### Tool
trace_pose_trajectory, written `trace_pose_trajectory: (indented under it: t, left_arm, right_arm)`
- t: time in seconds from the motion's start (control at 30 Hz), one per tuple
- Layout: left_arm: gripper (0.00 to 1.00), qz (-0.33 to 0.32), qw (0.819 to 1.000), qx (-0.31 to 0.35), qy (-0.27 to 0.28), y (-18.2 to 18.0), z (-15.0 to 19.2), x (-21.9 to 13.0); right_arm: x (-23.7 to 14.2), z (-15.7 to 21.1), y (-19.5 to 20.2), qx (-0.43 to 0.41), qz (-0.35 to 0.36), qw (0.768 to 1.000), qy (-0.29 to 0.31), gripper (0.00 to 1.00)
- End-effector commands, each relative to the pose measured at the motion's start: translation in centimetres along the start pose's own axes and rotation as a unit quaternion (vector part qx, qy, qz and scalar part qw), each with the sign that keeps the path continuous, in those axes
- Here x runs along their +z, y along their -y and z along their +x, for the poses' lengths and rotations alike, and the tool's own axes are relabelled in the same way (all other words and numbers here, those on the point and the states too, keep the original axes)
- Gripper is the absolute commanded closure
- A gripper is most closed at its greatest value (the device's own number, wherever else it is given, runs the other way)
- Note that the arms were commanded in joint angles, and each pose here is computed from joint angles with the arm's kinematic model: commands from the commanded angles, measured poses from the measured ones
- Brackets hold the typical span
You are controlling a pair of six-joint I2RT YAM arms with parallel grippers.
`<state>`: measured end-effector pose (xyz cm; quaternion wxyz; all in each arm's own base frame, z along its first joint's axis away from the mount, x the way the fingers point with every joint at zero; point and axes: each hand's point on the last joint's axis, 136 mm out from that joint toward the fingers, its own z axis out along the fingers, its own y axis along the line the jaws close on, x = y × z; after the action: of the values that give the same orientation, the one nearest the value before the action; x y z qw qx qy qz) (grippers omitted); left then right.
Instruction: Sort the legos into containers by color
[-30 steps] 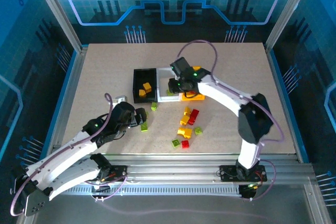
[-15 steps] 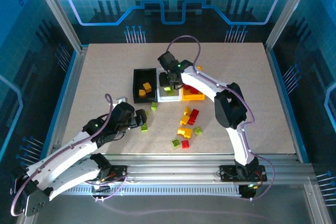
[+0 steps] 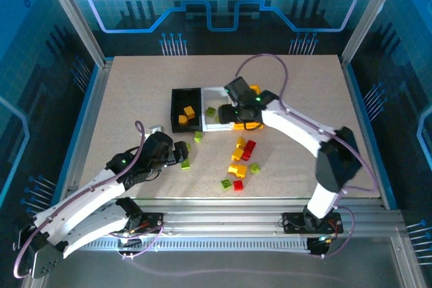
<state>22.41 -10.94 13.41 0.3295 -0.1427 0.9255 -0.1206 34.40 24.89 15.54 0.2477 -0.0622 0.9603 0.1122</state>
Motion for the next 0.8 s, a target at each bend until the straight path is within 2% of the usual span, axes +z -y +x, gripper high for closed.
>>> trace_pose_trajectory:
  t: [0.0, 0.17, 0.33, 0.57, 0.77]
  left_arm:
    - [0.01, 0.001, 1.0, -0.007, 0.0, -0.2, -0.1, 0.0]
    - [0.01, -0.001, 1.0, -0.012, -0.004, -0.2, 0.1, 0.4]
    - [0.01, -0.003, 1.0, -0.017, -0.009, -0.2, 0.3, 0.8]
    - [0.01, -0.009, 1.0, -0.018, -0.012, -0.3, 0.5, 1.1]
    - [0.01, -0.012, 1.0, -0.02, -0.015, -0.4, 0.6, 1.2]
  right_arm:
    - [-1.2, 4.6, 1.8, -0.004, 0.008, 0.999, -0.039, 0.27]
    - [-1.4, 12.5, 5.7, 0.0, 0.035, 0.994, -0.108, 0.25]
    - [-0.9, 17.4, 7.9, 0.007, 0.049, 0.987, -0.153, 0.27]
    - [1.2, 20.3, 7.4, -0.037, 0.045, 0.978, -0.2, 0.29]
    - [2.8, 19.5, 6.6, -0.047, 0.047, 0.98, -0.186, 0.3]
